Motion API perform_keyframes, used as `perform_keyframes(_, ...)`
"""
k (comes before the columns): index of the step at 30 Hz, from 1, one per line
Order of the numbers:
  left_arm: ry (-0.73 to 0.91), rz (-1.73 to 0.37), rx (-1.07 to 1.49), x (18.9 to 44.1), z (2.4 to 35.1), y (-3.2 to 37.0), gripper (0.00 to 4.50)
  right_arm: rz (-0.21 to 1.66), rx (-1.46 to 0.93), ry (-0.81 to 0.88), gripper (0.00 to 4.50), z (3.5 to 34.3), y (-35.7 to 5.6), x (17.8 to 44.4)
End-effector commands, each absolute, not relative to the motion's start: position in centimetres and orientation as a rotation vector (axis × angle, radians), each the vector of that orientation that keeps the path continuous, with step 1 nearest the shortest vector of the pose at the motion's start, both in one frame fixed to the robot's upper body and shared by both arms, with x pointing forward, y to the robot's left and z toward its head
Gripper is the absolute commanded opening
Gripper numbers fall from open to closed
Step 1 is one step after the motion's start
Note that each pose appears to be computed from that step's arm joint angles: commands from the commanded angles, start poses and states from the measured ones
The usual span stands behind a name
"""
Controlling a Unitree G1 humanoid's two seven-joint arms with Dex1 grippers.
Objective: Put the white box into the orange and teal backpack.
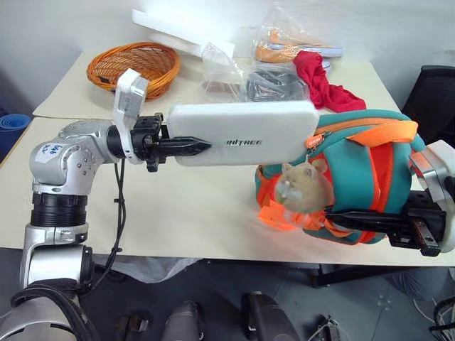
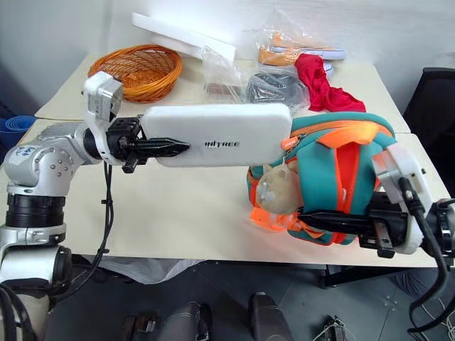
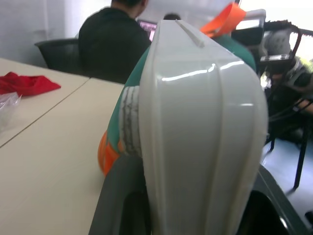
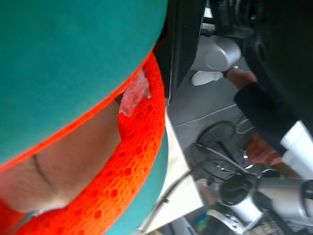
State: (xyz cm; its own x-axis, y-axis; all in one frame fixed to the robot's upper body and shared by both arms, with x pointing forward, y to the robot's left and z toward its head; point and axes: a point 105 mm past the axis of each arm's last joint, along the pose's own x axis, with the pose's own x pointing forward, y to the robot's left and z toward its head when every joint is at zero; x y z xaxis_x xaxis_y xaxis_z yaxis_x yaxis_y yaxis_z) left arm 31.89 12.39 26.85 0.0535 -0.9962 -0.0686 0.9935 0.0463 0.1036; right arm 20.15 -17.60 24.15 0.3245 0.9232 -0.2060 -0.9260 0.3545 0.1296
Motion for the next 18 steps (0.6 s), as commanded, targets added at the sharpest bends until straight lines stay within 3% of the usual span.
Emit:
perform_keyframes(1,-0.026,-1.500,0.380,33.1,26.2,11.8,1.24,1.201,-0.049,0.205,0.02,25.2,-17.9,20.1)
perform_keyframes(7,-0.160,-1.465,0.485,35.0,27.9,9.9,1.24,1.209,-0.057,0.202,0.02,25.0,-17.7,20.1)
perform_keyframes(18,-0.324,-1.489,0.260,35.5,33.5,9.1,1.24,1.288,-0.078,0.178,0.02,26.2,-17.0,18.3)
